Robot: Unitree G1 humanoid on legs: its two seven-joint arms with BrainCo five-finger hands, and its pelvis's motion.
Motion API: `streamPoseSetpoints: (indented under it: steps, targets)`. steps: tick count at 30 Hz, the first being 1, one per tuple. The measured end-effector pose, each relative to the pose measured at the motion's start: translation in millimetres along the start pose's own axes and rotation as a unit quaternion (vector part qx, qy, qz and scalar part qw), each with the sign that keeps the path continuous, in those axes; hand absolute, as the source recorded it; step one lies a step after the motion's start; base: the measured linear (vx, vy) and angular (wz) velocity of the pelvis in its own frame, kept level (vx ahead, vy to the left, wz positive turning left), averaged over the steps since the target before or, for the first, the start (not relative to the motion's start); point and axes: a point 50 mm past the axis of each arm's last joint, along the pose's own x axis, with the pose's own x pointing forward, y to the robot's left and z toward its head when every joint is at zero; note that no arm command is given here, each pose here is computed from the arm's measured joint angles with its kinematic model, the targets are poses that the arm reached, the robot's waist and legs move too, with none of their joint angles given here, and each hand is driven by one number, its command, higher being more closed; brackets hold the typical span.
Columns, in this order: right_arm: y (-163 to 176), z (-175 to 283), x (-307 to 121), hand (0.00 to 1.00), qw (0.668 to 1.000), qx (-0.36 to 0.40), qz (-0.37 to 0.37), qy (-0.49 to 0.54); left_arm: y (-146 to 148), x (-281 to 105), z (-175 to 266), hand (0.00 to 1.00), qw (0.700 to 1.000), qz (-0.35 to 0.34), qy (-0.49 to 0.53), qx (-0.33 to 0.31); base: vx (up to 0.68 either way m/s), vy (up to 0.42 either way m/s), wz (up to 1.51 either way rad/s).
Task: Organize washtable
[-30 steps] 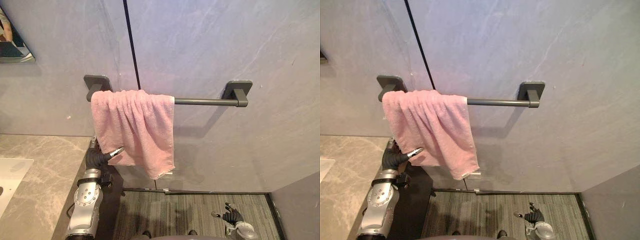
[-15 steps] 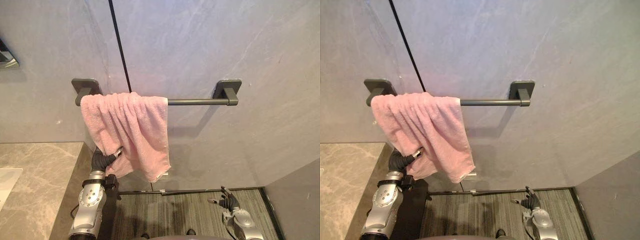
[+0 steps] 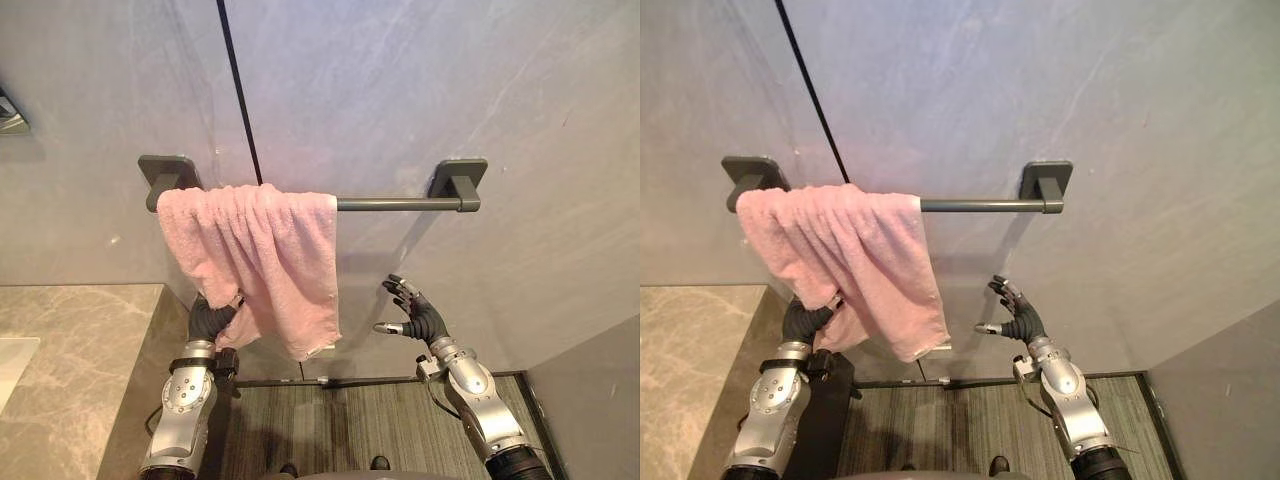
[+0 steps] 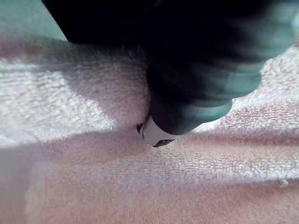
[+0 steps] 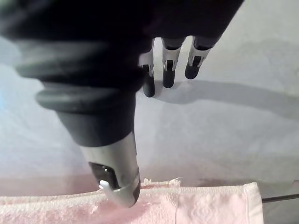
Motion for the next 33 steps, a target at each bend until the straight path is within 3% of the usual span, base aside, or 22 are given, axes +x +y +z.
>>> streamPoseSetpoints:
  steps: [7, 15, 16, 33]
  targets:
    - [18, 59, 25, 0.00, 0.991, 0.006, 0.061, -0.118, -6, 1, 13, 1.00, 0.999, -0.003, -0.031, -0.011, -0.04, -0.010, 0.02]
    - [58, 80, 41, 0.00, 0.977, 0.011, 0.145, -0.154, -14, 1, 14, 1.00, 0.999, -0.013, -0.035, -0.019, -0.01, -0.007, 0.10]
    - [62, 82, 44, 1.00, 0.976, 0.013, 0.151, -0.156, -17, 0, 14, 1.00, 0.999, -0.016, -0.035, -0.020, -0.02, -0.007, 0.06]
    - [80, 83, 61, 1.00, 0.975, 0.032, 0.167, -0.143, -20, 0, 12, 1.00, 0.999, -0.020, -0.028, -0.031, -0.03, -0.008, 0.03]
